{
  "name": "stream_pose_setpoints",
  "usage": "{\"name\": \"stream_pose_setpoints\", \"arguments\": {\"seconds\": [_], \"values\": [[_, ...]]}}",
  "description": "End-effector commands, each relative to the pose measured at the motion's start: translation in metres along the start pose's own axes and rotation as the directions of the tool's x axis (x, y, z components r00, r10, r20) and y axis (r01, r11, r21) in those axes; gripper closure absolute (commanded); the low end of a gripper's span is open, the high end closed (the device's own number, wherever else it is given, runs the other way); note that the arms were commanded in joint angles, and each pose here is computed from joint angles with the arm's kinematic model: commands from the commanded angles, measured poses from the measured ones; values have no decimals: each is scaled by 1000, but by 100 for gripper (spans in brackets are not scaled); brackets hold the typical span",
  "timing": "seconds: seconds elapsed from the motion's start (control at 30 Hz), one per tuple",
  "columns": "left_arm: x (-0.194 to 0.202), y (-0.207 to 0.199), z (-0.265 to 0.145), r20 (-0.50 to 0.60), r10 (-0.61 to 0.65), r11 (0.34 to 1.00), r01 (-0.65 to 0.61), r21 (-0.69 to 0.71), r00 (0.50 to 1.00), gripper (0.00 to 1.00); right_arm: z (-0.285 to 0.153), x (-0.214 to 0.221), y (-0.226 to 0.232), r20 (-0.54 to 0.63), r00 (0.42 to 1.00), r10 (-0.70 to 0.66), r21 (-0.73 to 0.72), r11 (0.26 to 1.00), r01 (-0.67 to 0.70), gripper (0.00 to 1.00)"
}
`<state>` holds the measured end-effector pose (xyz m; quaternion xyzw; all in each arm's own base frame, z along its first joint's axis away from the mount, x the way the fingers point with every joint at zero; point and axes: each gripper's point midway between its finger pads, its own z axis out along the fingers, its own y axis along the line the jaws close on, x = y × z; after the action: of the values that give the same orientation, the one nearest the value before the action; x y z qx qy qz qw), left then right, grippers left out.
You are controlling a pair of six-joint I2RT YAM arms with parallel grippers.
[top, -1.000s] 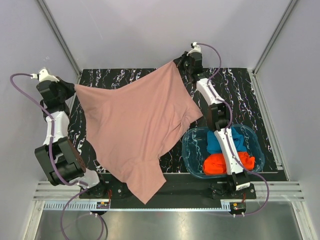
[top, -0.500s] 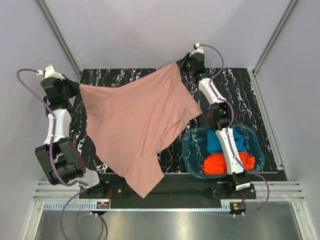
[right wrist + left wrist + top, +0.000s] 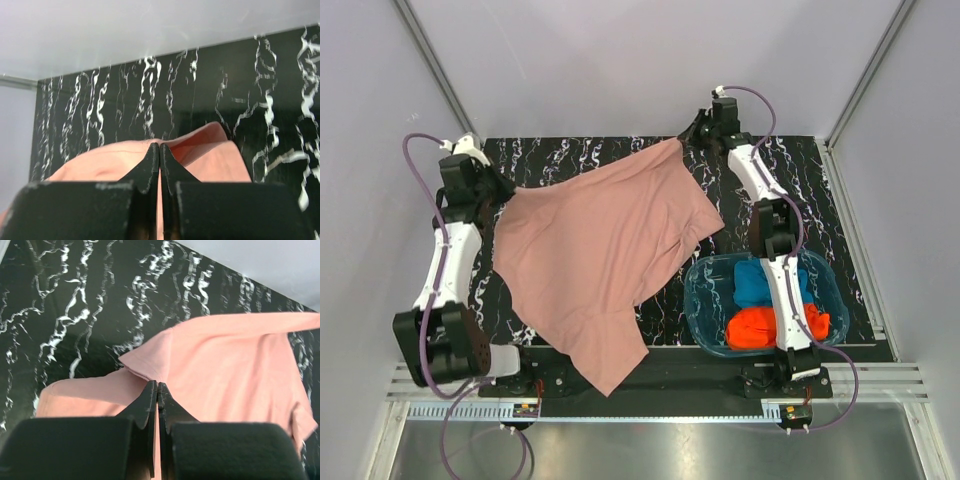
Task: Fold and stack the t-shirts
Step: Fold the tshirt
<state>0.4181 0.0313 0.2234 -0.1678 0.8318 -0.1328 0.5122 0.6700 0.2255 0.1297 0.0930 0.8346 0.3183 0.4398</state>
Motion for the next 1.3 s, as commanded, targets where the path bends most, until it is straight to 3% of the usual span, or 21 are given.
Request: {"name": "stream_pose_setpoints", "arguments": {"seconds": [0.0,0.47,0.83,1.27], "values": [[-4,-15,-31,37,43,999,-43,-5,998,100,-51,-29,20,-48,998,42,-7,999,-42,98],[84,-22,-89,-117,-6,1000,8,11,993,100,-92,21,-7,-293,950,107,86,993,-86,95],[108,-18,-102,-168,-50,999,51,-1,984,100,-100,29,-21,-316,942,118,121,989,-83,94],[138,2,-119,-272,-91,991,60,-119,958,100,-102,46,-50,-367,919,144,185,980,-79,88]]}}
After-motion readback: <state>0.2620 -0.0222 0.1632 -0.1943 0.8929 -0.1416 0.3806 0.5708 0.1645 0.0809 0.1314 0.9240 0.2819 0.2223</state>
